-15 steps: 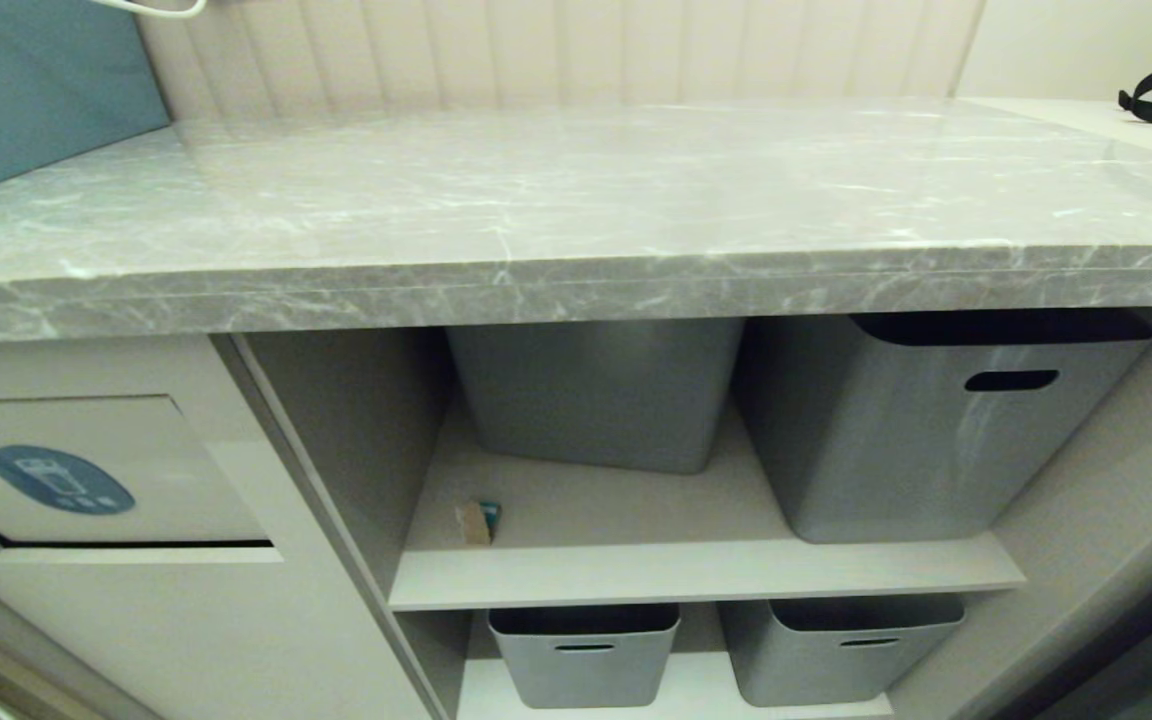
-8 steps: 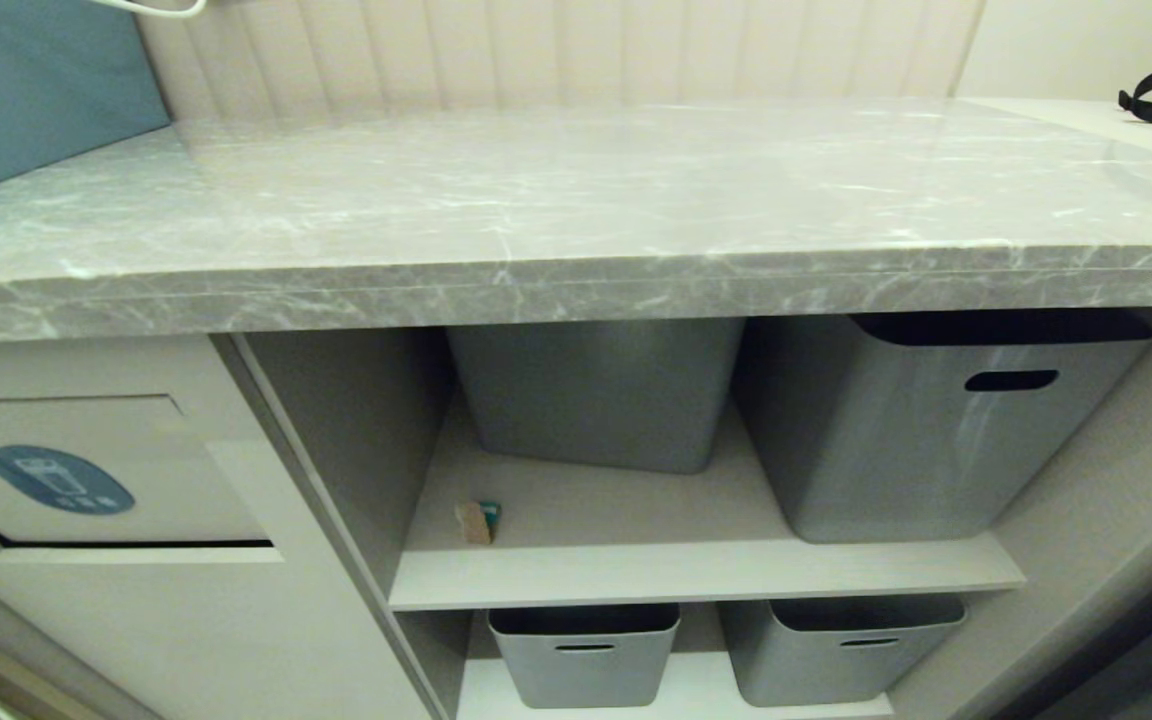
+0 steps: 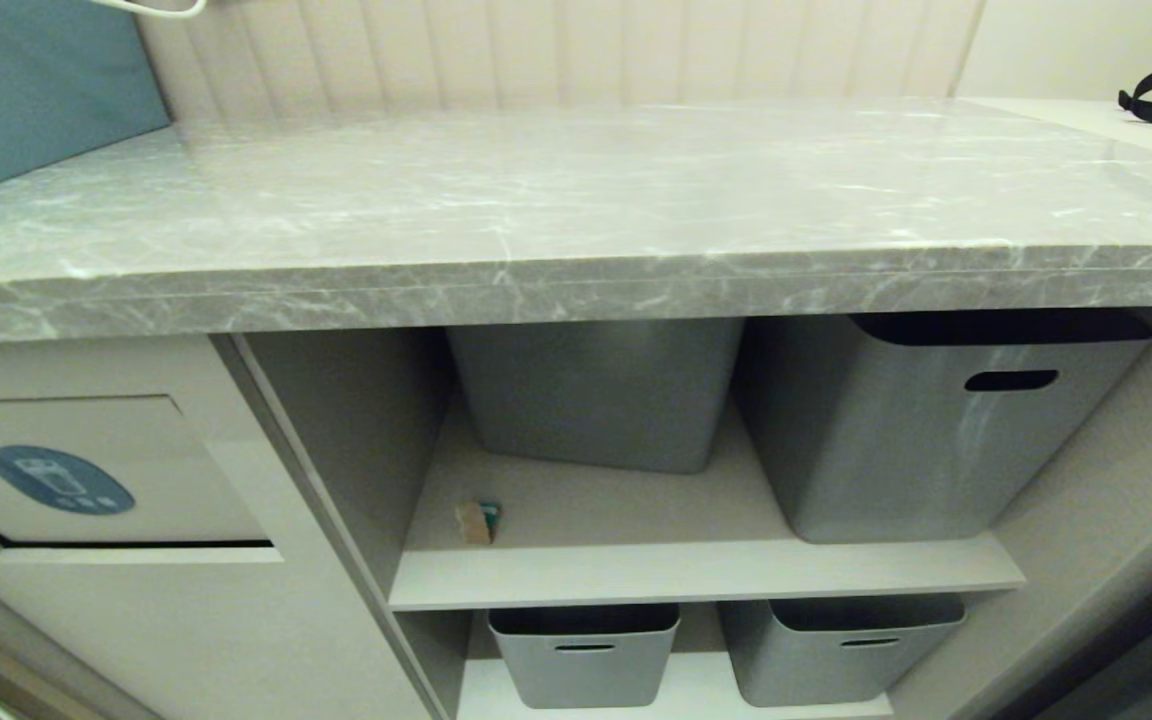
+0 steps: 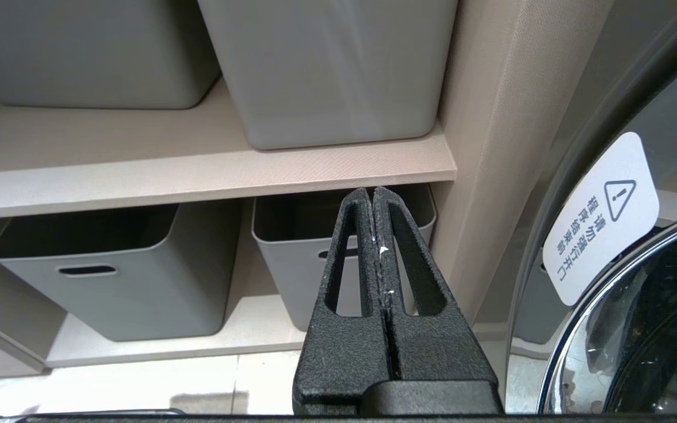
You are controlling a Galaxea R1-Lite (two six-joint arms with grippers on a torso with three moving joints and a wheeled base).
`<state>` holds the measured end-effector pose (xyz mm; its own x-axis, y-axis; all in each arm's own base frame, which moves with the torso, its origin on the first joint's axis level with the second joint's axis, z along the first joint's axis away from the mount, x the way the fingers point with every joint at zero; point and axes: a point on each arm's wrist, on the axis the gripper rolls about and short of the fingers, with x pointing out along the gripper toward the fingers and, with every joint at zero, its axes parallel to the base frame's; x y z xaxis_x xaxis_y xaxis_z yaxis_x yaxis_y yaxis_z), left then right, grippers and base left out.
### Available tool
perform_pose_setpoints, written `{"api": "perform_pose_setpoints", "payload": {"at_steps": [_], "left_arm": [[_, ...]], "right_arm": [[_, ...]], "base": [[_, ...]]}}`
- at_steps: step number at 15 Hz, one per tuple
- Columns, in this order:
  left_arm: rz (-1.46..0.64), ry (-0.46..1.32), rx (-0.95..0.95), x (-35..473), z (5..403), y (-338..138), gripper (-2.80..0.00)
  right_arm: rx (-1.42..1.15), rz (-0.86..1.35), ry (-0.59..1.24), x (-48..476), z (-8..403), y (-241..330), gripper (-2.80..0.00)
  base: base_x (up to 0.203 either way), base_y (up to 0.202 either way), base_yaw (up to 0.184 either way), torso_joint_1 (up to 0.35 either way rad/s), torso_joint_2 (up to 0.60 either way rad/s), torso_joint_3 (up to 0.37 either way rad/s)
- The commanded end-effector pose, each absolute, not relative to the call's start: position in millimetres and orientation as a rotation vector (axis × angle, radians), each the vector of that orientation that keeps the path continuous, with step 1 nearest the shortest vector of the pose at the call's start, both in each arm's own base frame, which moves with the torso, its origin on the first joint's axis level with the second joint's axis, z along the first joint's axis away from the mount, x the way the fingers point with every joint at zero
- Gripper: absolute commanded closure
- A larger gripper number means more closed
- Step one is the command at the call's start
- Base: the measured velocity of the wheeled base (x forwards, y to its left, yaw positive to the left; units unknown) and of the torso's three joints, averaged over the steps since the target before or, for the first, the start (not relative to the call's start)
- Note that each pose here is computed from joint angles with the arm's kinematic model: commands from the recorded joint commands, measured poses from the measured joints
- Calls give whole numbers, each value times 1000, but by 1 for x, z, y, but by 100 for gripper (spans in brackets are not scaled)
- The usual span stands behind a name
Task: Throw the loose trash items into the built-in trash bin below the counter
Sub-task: Pick up the garbage
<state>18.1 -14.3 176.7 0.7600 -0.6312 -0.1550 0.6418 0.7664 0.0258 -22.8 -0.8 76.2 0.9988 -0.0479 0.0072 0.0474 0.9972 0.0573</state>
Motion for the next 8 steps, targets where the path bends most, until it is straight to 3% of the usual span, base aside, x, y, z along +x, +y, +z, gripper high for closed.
{"api": "perform_pose_setpoints", "payload": {"at_steps": [1,4,8], "left_arm": [[-766,324,56,62,176,-21,0],[-933,419,117,103,172,-41,0],[-1161,496,228,104,160,-79,0]], "right_arm": [[58,-49,-6,-23,76,-1,0],[58,-47,-6,-23,76,-1,0],[58,-49,-6,-23,76,-1,0]], "base": [[0,0,0,0,0,0],[0,0,0,0,0,0],[0,0,0,0,0,0]]}}
